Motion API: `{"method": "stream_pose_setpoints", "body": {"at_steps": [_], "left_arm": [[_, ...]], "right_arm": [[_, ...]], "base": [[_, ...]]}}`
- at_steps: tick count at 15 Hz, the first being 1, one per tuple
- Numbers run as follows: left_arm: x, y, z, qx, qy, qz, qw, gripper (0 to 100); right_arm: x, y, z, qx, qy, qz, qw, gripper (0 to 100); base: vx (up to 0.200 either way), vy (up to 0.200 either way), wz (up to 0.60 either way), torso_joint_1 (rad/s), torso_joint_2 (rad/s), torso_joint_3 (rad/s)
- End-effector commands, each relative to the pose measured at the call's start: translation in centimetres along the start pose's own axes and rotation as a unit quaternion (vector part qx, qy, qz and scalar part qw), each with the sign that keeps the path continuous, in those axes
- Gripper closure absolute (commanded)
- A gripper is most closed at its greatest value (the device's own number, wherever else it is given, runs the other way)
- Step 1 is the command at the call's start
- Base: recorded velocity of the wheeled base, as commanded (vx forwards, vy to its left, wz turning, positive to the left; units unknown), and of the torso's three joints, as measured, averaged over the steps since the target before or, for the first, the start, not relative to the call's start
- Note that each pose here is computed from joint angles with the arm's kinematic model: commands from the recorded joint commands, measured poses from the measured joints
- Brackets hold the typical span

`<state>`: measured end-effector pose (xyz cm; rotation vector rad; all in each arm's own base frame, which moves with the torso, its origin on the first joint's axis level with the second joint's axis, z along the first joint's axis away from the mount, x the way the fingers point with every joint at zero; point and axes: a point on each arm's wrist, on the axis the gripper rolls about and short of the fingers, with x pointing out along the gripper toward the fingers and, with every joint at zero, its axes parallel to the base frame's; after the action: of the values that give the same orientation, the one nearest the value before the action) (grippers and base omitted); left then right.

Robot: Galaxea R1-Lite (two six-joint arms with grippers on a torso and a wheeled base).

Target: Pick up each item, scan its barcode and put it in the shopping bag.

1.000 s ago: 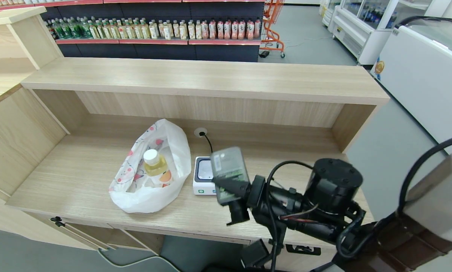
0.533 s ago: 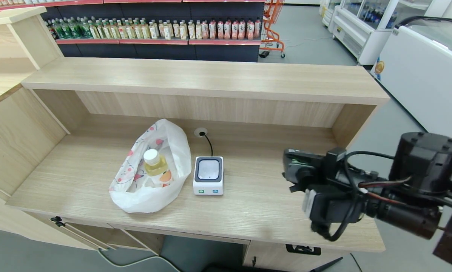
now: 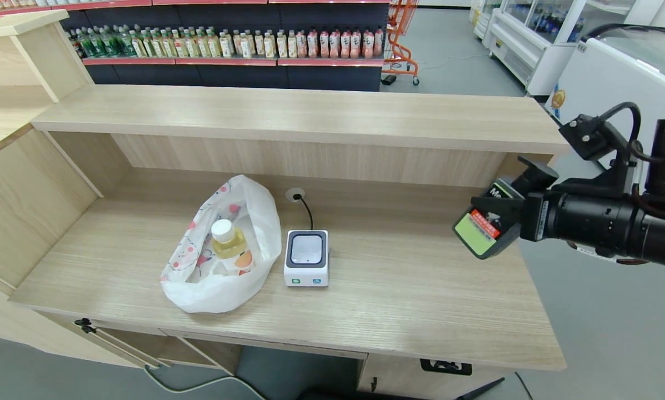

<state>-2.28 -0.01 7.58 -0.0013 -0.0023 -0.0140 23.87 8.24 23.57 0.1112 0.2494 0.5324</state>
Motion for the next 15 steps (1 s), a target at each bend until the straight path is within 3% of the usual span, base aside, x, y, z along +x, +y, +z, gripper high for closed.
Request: {"method": "stream_pose_setpoints", "body": {"at_steps": [1, 3, 6, 12, 15], "left_arm": [[0.0, 0.0, 0.0, 0.000, 0.000, 0.000, 1.0000, 0], [0.0, 0.0, 0.0, 0.000, 0.000, 0.000, 1.0000, 0], [0.0, 0.0, 0.0, 0.000, 0.000, 0.000, 1.0000, 0], [0.0, 0.0, 0.0, 0.001, 0.000, 0.000, 1.0000, 0], [0.0, 0.0, 0.0, 0.000, 0.000, 0.000, 1.0000, 0]], "right_arm": [[2.2, -1.3, -1.6, 0.082, 0.024, 0.002, 0.996, 100], [3.0, -1.5, -2.8, 0.118, 0.017, 0.032, 0.992, 100], [3.6, -1.5, -3.8, 0.122, 0.031, 0.046, 0.991, 100], [3.8, -1.4, -3.6, 0.118, 0.023, 0.049, 0.992, 100], [3.4, -1.3, -3.5, 0.117, 0.020, 0.049, 0.992, 100]], "base": [[0.000, 0.000, 0.00, 0.000, 0.00, 0.000], [0.000, 0.000, 0.00, 0.000, 0.00, 0.000], [0.000, 0.000, 0.00, 0.000, 0.00, 0.000], [0.000, 0.000, 0.00, 0.000, 0.00, 0.000], [0.000, 0.200, 0.00, 0.004, 0.00, 0.004]]}}
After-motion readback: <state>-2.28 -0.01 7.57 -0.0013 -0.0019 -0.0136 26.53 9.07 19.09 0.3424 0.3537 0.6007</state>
